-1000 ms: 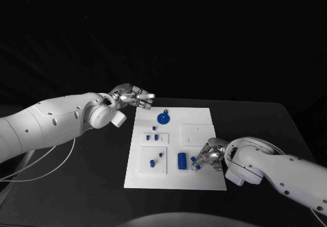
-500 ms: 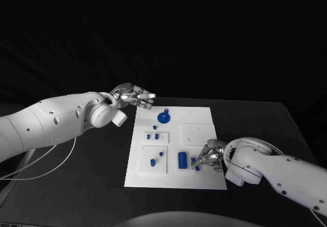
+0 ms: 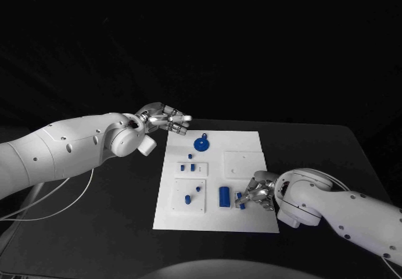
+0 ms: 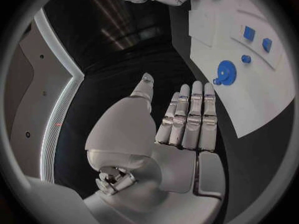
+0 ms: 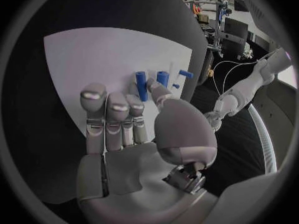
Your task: Assemble the parts on the task board
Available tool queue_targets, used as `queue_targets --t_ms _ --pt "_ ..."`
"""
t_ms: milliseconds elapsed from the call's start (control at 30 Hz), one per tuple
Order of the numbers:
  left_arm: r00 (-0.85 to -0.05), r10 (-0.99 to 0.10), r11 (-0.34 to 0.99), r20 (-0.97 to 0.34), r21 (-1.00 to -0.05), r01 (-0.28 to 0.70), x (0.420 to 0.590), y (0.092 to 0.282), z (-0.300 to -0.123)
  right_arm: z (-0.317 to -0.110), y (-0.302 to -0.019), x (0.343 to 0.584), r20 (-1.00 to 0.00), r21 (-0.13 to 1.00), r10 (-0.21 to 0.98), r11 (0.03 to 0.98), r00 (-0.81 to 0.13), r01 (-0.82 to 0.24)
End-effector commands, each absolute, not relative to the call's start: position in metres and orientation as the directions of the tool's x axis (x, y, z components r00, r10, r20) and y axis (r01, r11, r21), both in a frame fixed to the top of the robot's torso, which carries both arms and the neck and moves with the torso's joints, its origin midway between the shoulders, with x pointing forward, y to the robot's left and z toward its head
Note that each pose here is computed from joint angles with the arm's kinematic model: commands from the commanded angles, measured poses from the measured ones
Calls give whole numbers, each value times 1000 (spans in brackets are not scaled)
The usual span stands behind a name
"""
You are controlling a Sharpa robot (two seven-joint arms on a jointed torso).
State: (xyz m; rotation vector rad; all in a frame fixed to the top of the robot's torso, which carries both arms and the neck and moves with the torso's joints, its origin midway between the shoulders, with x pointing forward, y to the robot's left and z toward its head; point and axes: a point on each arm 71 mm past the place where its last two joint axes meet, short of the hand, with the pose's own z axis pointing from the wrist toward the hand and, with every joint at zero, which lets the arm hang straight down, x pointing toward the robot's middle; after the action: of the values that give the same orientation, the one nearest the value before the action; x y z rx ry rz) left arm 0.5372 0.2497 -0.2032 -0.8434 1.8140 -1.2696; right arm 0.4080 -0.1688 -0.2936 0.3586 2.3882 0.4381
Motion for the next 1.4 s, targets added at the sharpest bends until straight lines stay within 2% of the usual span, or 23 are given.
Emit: queue_targets --t_ms 33,967,1400 --pt "-514 -833 288 -203 -953 -92 537 247 -203 -295 -170 407 -581 369 350 918 -735 146" --pt "-513 -833 297 -207 -950 -100 536 250 -205 -292 -165 405 -571 394 363 908 -736 141" --pt "-513 -833 301 -209 -948 -103 536 251 -205 -294 -173 398 -529 393 330 912 -782 118"
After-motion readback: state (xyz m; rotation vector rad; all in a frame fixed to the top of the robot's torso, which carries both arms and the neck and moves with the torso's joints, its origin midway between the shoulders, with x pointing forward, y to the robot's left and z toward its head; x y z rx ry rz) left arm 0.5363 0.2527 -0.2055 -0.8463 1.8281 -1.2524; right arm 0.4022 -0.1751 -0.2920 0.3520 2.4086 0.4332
